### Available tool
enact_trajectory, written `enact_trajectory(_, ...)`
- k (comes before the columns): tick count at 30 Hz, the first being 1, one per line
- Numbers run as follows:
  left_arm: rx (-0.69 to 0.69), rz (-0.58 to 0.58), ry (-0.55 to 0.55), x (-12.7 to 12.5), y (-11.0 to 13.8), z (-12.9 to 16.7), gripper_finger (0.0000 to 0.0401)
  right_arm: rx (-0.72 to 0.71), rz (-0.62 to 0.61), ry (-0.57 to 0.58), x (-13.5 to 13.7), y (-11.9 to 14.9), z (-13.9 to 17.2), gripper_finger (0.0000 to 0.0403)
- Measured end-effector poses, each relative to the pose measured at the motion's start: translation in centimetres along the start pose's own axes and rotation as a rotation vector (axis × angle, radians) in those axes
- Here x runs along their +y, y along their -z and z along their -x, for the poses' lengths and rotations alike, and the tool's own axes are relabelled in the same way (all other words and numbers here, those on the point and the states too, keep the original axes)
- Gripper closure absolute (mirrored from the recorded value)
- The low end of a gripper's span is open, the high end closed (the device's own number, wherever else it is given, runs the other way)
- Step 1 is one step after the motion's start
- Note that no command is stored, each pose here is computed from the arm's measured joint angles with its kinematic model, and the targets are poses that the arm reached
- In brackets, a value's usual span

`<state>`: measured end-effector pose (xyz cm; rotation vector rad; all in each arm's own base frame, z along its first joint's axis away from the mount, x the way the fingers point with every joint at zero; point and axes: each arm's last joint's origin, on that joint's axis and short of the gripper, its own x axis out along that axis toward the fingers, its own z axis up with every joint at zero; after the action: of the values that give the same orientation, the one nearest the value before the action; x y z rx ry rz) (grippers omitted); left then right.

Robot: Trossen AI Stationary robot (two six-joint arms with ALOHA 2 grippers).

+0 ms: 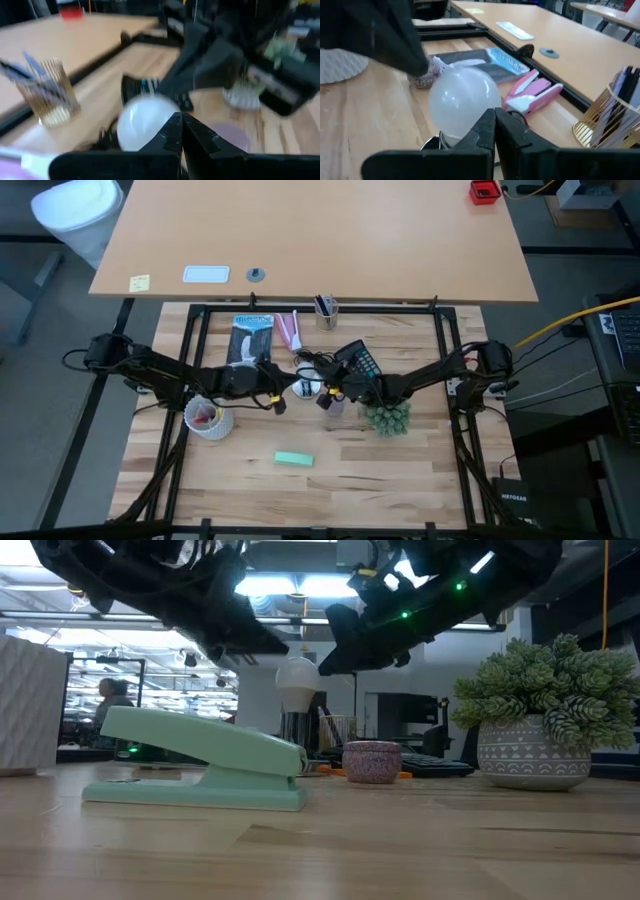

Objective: Screw lightbulb
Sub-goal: Remove the lightbulb from the lamp

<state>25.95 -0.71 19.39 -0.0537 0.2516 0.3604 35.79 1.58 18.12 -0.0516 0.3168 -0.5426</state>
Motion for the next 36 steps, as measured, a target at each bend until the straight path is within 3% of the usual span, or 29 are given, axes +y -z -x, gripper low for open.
enact_trajectory(7,-0.115,-0.028,-0.055,0.5,-1.2,-0.1,0.0401,-0.056,-0.024,-0.053,0.5,-1.8,1.7,0.0391)
enact_trajectory(18,-0.032,0.016,-0.234,3.9,-0.6,-1.1,0.0401,-0.068,-0.012,-0.156,3.1,-1.1,2.9,0.0391)
enact_trajectory(25,0.046,0.026,-0.175,3.7,0.2,-1.1,0.0401,-0.031,-0.021,-0.111,2.5,0.4,1.1,0.0391)
enact_trajectory(36,0.083,0.045,-0.127,2.5,0.7,-0.7,0.0401,-0.018,-0.037,-0.048,0.7,0.5,-0.3,0.0391)
